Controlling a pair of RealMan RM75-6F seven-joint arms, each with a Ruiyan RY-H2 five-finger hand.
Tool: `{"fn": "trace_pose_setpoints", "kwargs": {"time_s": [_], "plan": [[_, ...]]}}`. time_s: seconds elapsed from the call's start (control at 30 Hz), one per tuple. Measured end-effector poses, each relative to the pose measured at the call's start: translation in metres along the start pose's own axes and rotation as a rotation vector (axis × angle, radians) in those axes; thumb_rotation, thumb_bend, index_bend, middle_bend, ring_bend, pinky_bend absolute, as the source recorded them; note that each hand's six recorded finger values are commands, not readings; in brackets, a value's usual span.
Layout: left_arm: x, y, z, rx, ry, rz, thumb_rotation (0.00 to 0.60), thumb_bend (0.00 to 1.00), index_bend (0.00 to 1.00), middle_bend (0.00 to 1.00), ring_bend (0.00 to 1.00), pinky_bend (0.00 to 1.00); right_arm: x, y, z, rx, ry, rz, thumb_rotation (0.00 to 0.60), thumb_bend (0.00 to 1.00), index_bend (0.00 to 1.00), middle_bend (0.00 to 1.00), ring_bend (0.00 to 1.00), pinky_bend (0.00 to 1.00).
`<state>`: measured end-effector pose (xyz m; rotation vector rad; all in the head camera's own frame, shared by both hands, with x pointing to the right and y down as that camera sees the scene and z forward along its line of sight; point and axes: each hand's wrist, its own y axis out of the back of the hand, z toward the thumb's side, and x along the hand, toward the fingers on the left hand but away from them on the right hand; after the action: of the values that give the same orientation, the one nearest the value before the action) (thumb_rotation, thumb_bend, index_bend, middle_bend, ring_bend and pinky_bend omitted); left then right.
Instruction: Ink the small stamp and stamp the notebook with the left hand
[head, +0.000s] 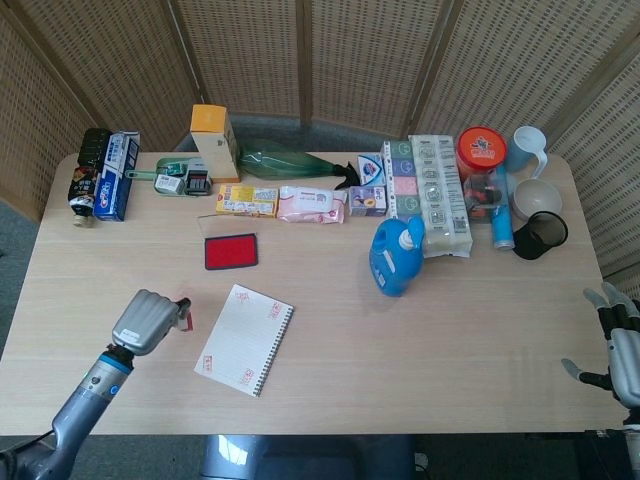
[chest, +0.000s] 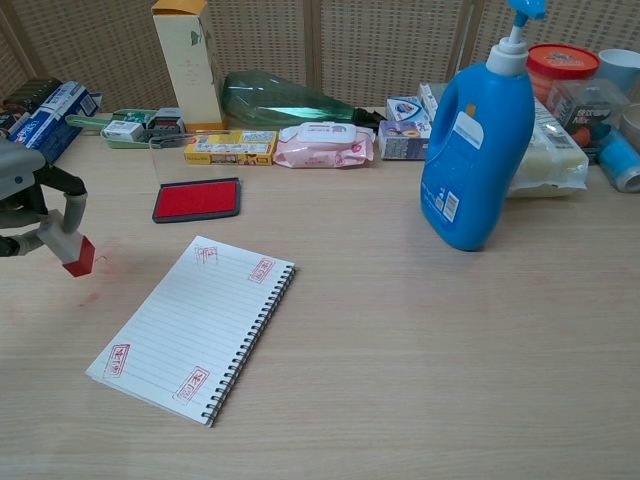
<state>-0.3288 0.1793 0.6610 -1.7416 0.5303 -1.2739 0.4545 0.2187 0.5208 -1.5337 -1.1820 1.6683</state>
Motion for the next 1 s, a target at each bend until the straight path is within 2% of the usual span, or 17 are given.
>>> {"fn": "trace_pose_setpoints", "kwargs": {"time_s": [0.2, 0.33, 0.77, 1.0], "plan": [[0.013, -0.019, -0.028, 0.002, 0.08, -0.052, 0.6, 0.4, 0.59, 1.0, 1.0, 1.0, 0.0, -0.001, 0.0, 0.004, -0.001, 0.004, 0.6, 0.07, 0.12, 0.03, 0.0, 0.0], [0.02, -0.027, -0.038, -0.002, 0.113, -0.06, 0.6, 0.4, 0.59, 1.0, 1.0, 1.0, -0.001, -0.003, 0.0, 0.005, -0.003, 0.007, 0.6, 0.07, 0.12, 0.03, 0.0, 0.0], [0.035, -0.05, -0.047, -0.009, 0.151, -0.105, 0.6, 0.4, 0.59, 1.0, 1.0, 1.0, -0.003, -0.008, 0.001, 0.014, -0.006, 0.023, 0.6, 0.07, 0.12, 0.03, 0.0, 0.0], [0.037, -0.054, -0.047, -0.014, 0.164, -0.114, 0.6, 0.36, 0.59, 1.0, 1.0, 1.0, -0.004, -0.007, 0.0, 0.012, -0.008, 0.019, 0.6, 0.07, 0.12, 0.03, 0.0, 0.0]]}}
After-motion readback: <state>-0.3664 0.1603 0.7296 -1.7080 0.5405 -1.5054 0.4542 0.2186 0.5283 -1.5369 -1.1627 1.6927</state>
